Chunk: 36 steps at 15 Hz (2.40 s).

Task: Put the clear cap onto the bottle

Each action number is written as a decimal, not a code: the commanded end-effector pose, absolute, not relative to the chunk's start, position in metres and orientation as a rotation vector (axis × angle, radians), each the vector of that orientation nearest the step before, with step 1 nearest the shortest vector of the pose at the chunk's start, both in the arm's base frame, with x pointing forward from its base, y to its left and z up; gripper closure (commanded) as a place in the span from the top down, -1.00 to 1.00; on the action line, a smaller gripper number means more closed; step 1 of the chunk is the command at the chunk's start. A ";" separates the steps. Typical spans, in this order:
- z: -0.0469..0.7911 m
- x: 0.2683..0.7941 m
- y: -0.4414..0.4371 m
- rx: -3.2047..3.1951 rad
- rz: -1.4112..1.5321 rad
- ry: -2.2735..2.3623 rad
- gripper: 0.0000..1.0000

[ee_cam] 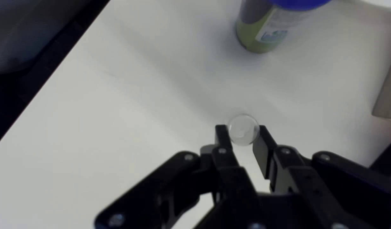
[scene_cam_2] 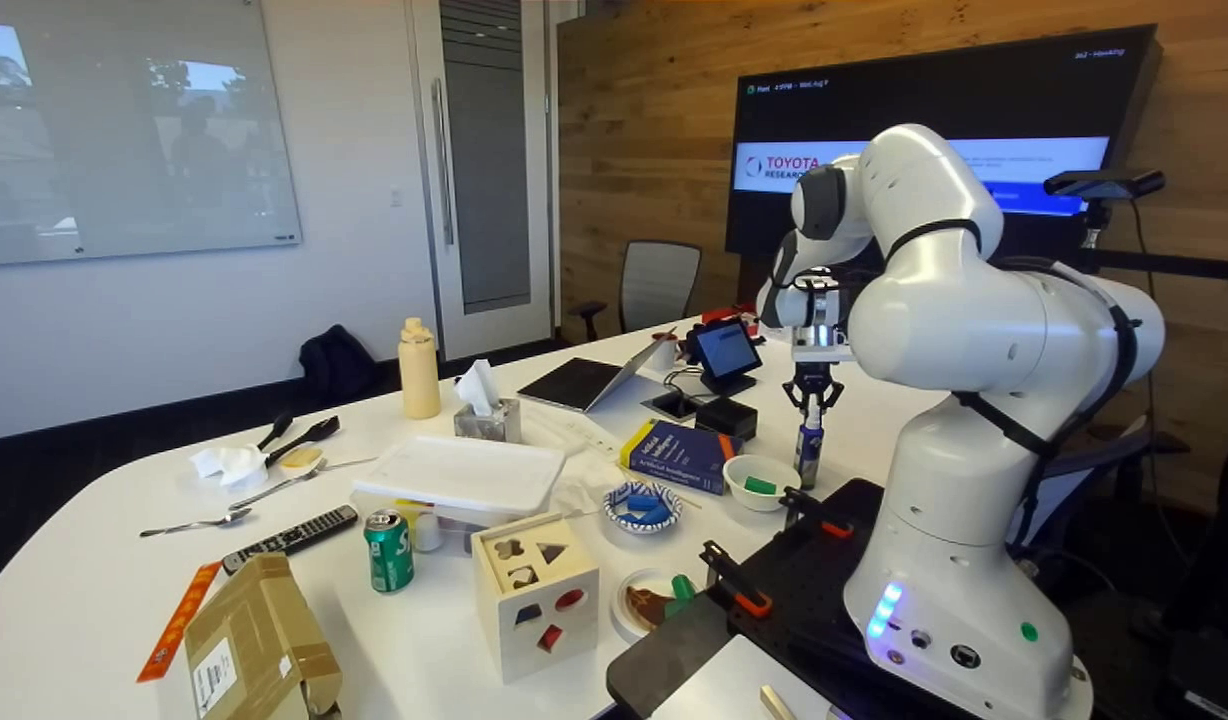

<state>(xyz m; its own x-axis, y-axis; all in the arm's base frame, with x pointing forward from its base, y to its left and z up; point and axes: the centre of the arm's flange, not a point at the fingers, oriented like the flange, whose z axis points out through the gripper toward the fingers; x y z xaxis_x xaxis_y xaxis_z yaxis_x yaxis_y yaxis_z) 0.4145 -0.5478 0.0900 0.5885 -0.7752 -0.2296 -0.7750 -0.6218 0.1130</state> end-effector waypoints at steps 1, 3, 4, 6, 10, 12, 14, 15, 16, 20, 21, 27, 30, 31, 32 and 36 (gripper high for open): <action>0.140 0.400 -0.518 2.782 -0.511 -1.414 -0.88; 0.160 0.389 -0.507 2.772 -0.497 -1.437 -0.88; 0.168 0.382 -0.502 2.768 -0.484 -1.443 -0.88; 0.183 0.367 -0.489 2.763 -0.486 -1.456 -0.88; 0.199 0.340 -0.457 2.806 -0.449 -1.446 -0.88; 0.205 0.331 -0.442 2.807 -0.420 -1.448 -0.88; 0.210 0.325 -0.430 2.806 -0.372 -1.451 -0.88; 0.213 0.322 -0.425 2.808 -0.345 -1.453 -0.88; 0.216 0.320 -0.421 2.805 -0.323 -1.457 -0.88; 0.228 0.313 -0.415 2.777 -0.205 -1.467 -0.88; 0.229 0.313 -0.415 2.767 -0.178 -1.469 -0.88; 0.217 0.329 -0.423 2.754 -0.115 -1.455 -0.88; 0.215 0.346 -0.423 2.768 -0.101 -1.439 -0.88; 0.215 0.350 -0.423 2.772 -0.097 -1.438 -0.88; 0.215 0.354 -0.424 2.770 -0.094 -1.441 -0.88; 0.214 0.364 -0.434 2.762 -0.093 -1.456 -0.88</action>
<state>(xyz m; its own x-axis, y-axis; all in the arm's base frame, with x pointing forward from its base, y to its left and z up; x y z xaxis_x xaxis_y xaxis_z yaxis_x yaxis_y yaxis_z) 0.3539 -0.4263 0.2144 0.5889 -0.8065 -0.0525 -0.8053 -0.5911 0.0462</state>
